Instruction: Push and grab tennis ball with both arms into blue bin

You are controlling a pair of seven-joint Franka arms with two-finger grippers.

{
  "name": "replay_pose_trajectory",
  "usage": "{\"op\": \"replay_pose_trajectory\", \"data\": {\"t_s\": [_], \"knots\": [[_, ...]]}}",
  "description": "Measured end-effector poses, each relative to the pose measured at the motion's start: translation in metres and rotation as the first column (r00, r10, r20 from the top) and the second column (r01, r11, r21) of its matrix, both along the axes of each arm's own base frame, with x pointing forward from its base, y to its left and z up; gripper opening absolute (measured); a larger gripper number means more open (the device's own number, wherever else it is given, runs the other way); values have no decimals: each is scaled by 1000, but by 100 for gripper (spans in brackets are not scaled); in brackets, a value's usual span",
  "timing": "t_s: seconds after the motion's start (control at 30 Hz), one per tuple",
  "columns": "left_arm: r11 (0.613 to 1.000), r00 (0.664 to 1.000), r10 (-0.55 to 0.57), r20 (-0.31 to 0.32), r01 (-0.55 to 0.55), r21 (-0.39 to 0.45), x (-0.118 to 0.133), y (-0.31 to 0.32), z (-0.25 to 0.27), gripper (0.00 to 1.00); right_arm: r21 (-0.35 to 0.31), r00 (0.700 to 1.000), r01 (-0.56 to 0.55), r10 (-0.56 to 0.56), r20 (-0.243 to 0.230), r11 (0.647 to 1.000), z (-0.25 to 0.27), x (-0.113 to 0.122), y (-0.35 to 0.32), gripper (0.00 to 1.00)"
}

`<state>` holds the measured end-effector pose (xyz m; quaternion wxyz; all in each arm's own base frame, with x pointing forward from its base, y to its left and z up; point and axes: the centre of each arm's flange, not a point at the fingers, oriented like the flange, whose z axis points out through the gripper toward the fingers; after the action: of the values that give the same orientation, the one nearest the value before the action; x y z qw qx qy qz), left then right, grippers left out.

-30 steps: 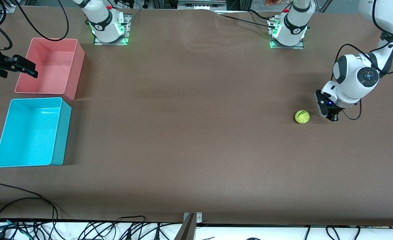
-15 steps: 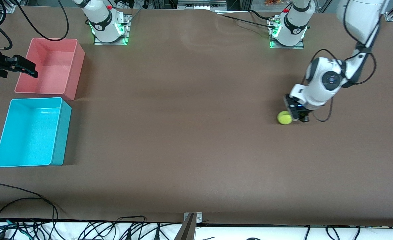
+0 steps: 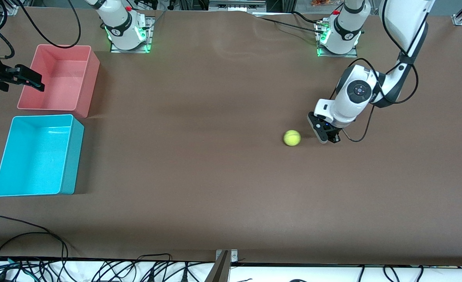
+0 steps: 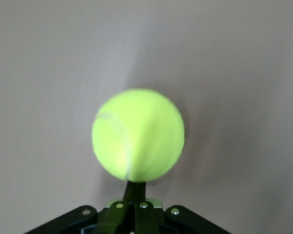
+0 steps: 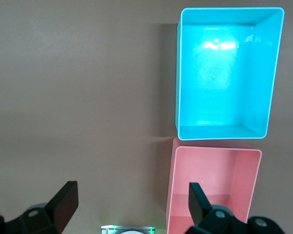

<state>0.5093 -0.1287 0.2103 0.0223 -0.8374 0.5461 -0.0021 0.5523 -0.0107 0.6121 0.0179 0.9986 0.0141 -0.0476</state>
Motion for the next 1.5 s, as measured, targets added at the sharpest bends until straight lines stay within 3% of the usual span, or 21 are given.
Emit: {"op": "replay_pose_trajectory", "data": {"t_s": [0.47,0.77,1.07,1.23,1.33,1.5], "knots": [[1000,1000,-13,16,13,25,12,33,26,1,0,1000,0,0,0,1000,0,0,0,100],[997,993,31,112,-38,60,22,56,103,1,0,1000,0,0,0,1000,0,0,0,100],[974,969,221,113,-226,26,1,65,190,5,3,1000,1,-1,-16,1000,-3,0,-1,100],[943,935,328,136,-332,8,-14,63,235,24,20,997,-5,7,-83,1000,-18,-1,5,100],[923,913,381,144,-385,4,-20,64,264,41,50,992,-25,31,-126,998,-34,2,21,100],[884,874,463,148,-468,-2,-23,72,313,45,111,978,-67,87,-190,992,-68,11,60,100]]}}
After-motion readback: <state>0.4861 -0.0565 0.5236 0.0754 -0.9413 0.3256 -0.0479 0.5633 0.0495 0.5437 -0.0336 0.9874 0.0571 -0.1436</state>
